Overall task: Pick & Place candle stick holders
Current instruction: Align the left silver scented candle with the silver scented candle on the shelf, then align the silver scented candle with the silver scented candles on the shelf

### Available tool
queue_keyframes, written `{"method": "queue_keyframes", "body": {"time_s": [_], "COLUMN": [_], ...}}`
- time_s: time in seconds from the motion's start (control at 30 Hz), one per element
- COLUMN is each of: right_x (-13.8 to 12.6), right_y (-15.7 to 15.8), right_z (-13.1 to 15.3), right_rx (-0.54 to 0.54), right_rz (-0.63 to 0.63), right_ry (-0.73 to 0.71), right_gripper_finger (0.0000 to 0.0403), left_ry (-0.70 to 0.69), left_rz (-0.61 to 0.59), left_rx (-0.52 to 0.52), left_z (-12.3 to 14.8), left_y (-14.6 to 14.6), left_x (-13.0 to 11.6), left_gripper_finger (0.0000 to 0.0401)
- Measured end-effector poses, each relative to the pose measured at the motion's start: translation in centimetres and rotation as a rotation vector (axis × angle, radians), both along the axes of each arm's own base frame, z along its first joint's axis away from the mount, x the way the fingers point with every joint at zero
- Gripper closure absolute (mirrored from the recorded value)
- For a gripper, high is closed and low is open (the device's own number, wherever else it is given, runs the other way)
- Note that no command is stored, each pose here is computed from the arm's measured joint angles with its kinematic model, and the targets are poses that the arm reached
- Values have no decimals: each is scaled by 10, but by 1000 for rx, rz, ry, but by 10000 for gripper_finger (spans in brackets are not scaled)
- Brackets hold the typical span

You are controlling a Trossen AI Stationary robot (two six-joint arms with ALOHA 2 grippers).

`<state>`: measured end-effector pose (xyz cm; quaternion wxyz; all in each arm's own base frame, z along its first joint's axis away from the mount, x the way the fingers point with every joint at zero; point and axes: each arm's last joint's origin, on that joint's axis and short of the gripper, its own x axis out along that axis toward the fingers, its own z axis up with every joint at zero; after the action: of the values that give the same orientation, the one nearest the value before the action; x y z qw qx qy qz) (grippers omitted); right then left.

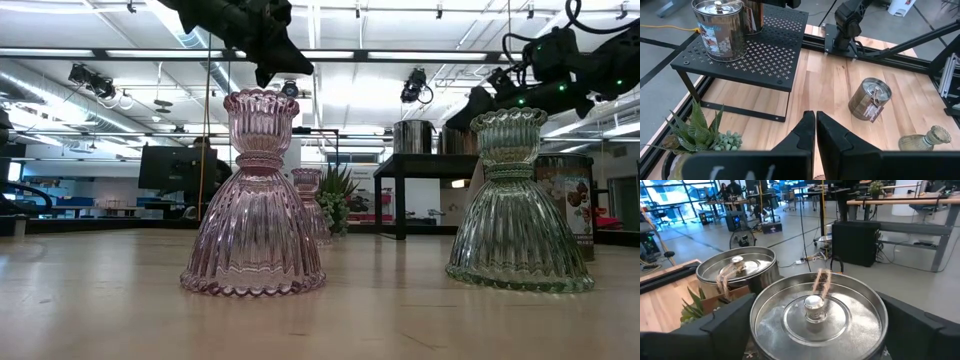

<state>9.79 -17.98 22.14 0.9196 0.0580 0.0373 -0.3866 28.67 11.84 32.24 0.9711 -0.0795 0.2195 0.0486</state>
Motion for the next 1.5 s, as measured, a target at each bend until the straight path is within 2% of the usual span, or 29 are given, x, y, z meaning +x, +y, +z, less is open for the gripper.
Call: {"method": "queue_keyframes", "body": {"time_s": [0.23,0.4,0.77,0.83,1.0,1.17,1.37,1.43,1.5], "right_x": [-1,0,-2,-3,-10,-21,-41,-47,-50], "right_y": [0,1,2,9,37,85,137,148,154], "right_z": [6,9,22,29,51,66,56,52,44], "right_rx": [-48,-49,-142,-145,-136,-140,-73,-64,-7], "right_rz": [-49,11,-24,32,270,478,560,562,559], "right_ry": [-28,-66,-130,-176,-290,-315,-309,-315,-291], "right_gripper_finger": [7,19,17,17,17,17,17,18,22], "left_ry": [0,-1,-1,-1,-1,0,2,2,2], "left_rz": [3,3,3,3,3,0,-10,-10,-11], "left_rx": [-6,-7,-7,-7,-6,0,29,29,32], "left_z": [0,0,0,0,0,0,0,0,0], "left_y": [0,0,0,0,0,0,1,1,1], "left_x": [0,0,0,0,0,0,0,0,0], "left_gripper_finger": [385,385,385,385,385,385,385,385,385]}}
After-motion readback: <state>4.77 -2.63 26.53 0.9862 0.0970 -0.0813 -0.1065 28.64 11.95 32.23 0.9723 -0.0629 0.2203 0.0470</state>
